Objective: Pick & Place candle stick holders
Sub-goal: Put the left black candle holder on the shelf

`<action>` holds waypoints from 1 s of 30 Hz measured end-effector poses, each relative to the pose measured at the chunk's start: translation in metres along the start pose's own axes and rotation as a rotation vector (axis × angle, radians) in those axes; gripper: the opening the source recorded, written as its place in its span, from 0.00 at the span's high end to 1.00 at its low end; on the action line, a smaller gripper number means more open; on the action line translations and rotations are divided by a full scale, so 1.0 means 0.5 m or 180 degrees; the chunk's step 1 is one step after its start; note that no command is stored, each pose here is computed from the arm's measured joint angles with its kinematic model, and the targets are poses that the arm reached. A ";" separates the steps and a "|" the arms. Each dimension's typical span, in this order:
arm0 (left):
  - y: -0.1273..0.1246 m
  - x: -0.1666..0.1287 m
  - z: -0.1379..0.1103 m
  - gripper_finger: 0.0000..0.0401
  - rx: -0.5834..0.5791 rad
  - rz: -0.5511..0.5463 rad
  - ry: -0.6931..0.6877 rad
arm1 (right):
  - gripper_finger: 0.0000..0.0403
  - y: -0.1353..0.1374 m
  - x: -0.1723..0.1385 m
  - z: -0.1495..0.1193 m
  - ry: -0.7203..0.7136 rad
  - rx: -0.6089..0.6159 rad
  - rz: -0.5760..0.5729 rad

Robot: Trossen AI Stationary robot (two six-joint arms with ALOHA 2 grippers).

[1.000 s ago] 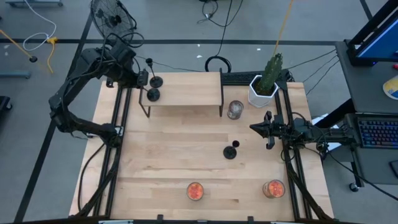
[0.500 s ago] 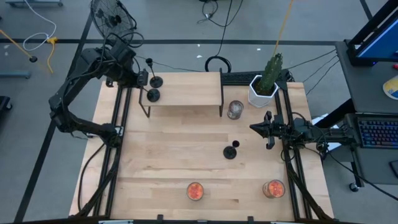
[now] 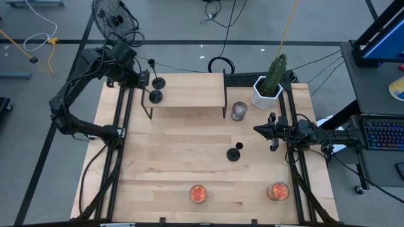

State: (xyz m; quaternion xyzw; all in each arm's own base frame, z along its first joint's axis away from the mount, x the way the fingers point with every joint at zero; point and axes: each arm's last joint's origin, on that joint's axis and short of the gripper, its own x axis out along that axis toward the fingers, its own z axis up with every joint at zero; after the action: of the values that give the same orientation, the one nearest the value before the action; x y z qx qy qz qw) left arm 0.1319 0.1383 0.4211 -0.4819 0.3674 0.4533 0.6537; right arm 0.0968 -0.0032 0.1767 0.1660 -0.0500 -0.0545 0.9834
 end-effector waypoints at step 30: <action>0.002 -0.033 0.011 0.86 0.0027 -0.0088 -0.0271 | 1.00 0.000 0.000 0.000 0.0000 0.0000 0.0000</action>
State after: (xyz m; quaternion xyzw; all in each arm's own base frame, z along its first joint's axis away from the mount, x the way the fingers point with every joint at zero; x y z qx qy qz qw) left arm 0.1258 0.1398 0.4372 -0.4644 0.3344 0.4627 0.6770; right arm 0.0968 -0.0032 0.1767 0.1659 -0.0500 -0.0545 0.9834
